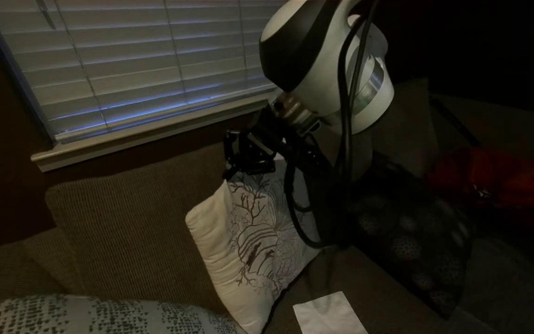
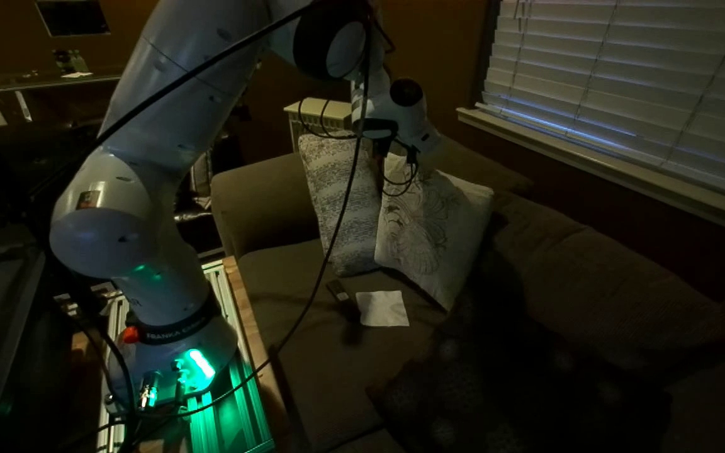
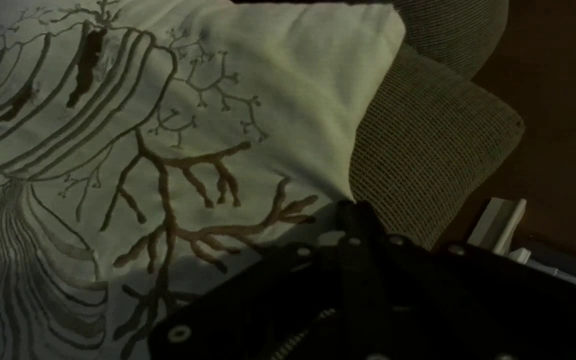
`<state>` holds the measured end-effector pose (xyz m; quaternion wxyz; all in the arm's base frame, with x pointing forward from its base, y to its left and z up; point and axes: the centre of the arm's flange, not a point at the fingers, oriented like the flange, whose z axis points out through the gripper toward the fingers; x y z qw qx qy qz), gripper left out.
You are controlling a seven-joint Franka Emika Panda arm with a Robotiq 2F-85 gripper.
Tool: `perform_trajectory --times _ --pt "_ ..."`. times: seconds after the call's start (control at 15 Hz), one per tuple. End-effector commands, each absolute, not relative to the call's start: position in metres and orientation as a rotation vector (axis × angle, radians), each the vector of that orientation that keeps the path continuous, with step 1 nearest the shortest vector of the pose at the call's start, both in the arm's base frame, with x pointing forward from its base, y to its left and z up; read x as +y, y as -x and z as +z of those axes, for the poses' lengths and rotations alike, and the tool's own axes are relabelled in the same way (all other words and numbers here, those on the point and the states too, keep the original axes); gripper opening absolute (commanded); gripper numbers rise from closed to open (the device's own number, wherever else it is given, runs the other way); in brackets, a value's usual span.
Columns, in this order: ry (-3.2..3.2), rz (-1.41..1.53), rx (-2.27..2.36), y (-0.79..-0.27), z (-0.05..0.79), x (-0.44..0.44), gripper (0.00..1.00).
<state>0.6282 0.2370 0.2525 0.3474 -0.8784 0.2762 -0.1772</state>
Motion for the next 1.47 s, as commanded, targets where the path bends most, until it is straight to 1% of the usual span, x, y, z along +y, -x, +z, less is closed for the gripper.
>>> perform_trajectory --times 0.0,0.2,0.87,1.2,1.4 --pt "2.241 -0.477 0.79 -0.635 0.249 0.231 0.0" --pt "2.234 -0.492 0.812 -0.631 0.247 0.22 0.0" --pt "2.2 -0.673 1.079 -0.607 0.269 0.251 0.0" --pt "2.194 -0.751 1.165 -0.596 0.276 0.244 0.0" --pt "2.193 -0.873 1.203 -0.59 0.283 0.247 0.0"
